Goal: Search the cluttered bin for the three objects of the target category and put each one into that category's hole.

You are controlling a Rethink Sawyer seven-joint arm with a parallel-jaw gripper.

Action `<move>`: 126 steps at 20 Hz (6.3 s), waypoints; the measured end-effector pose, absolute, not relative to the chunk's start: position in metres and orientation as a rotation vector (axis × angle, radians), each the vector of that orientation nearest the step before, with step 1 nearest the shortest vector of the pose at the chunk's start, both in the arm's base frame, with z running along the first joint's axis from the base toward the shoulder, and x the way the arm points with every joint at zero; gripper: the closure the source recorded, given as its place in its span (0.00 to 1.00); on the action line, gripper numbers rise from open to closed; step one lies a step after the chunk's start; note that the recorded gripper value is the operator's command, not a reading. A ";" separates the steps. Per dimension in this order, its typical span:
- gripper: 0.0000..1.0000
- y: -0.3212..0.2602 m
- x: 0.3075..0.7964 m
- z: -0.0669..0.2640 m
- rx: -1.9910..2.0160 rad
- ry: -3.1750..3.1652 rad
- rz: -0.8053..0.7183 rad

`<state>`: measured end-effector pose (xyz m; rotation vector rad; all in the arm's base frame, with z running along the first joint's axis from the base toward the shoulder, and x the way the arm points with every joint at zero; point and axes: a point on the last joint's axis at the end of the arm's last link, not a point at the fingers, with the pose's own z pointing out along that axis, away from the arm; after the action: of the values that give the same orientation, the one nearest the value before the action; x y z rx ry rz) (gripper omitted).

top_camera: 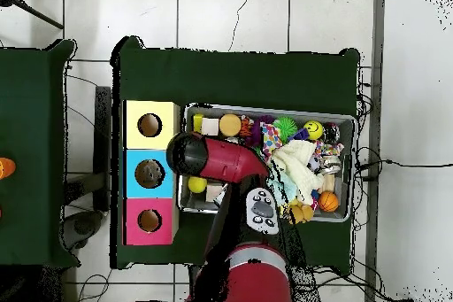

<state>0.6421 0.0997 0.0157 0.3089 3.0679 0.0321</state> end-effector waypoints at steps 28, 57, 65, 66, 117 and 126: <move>0.00 0.087 0.563 0.045 1.066 2.915 -0.083; 0.00 0.057 0.583 0.009 1.418 2.704 -0.223; 0.00 -0.014 0.589 0.000 1.562 2.613 -0.237; 0.00 -0.016 0.590 -0.003 1.567 2.612 -0.235; 0.00 0.066 0.644 -0.010 1.445 2.526 -0.082; 0.00 0.097 0.645 -0.019 1.460 2.531 -0.034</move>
<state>0.6449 0.0968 -0.0191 1.4602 2.5306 -0.0344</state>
